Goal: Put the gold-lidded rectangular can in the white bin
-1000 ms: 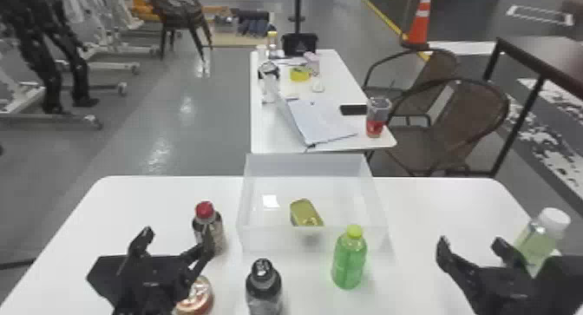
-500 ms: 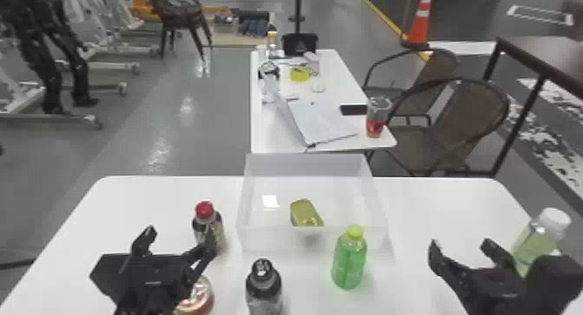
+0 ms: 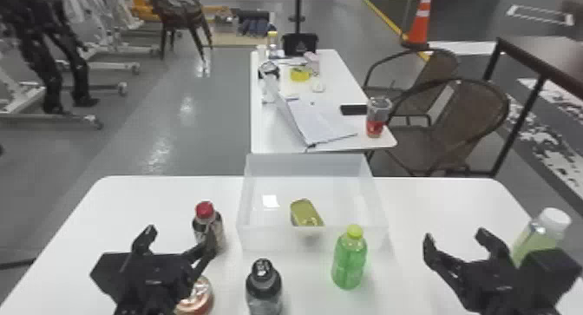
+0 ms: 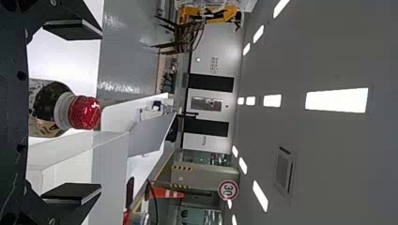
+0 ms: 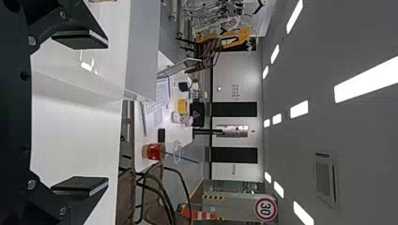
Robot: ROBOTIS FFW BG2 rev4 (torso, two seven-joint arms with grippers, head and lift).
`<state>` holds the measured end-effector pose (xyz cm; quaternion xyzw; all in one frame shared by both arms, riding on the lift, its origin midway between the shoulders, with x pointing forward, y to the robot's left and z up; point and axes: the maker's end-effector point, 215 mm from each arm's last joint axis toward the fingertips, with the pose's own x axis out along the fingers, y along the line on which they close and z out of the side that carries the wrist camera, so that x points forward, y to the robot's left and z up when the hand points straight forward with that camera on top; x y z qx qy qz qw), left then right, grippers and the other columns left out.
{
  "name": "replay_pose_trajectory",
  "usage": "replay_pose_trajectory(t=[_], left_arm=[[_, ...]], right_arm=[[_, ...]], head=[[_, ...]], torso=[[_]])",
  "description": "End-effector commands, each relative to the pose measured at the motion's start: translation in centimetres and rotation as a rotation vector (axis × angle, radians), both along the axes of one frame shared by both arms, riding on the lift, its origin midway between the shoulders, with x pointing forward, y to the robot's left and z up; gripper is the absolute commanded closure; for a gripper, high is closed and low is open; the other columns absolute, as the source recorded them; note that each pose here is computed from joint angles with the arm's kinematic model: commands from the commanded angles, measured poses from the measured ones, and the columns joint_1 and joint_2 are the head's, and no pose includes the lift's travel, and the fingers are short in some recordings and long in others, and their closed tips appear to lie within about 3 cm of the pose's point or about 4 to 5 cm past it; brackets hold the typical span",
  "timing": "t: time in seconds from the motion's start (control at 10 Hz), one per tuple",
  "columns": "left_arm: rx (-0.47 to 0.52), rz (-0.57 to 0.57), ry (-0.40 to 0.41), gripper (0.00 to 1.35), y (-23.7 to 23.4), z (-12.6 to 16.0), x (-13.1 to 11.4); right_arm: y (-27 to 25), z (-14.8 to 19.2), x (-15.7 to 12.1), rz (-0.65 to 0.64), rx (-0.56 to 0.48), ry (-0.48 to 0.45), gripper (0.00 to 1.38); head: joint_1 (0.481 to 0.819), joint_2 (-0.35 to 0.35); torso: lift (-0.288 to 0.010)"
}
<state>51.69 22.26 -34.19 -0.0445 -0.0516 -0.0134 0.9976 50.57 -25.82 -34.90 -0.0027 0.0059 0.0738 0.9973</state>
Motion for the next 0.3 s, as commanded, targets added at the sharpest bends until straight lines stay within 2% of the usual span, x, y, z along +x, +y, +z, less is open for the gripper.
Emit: replay_pose_trajectory(t=[0.0,0.2], left_arm=[[0.000,0.000,-0.002,0.15,0.02,0.07,0.02],[0.001,-0.002,-0.003,0.15,0.01,0.16,-0.02]], right_arm=[[0.14,0.08,0.09,-0.003,-0.007,-0.006,0.25],[0.31,-0.22,0.05,-0.004,0.004,-0.002,0.25]], head=[[0.549,0.000],[0.549,0.000]], torso=[[-0.100],[-0.100]])
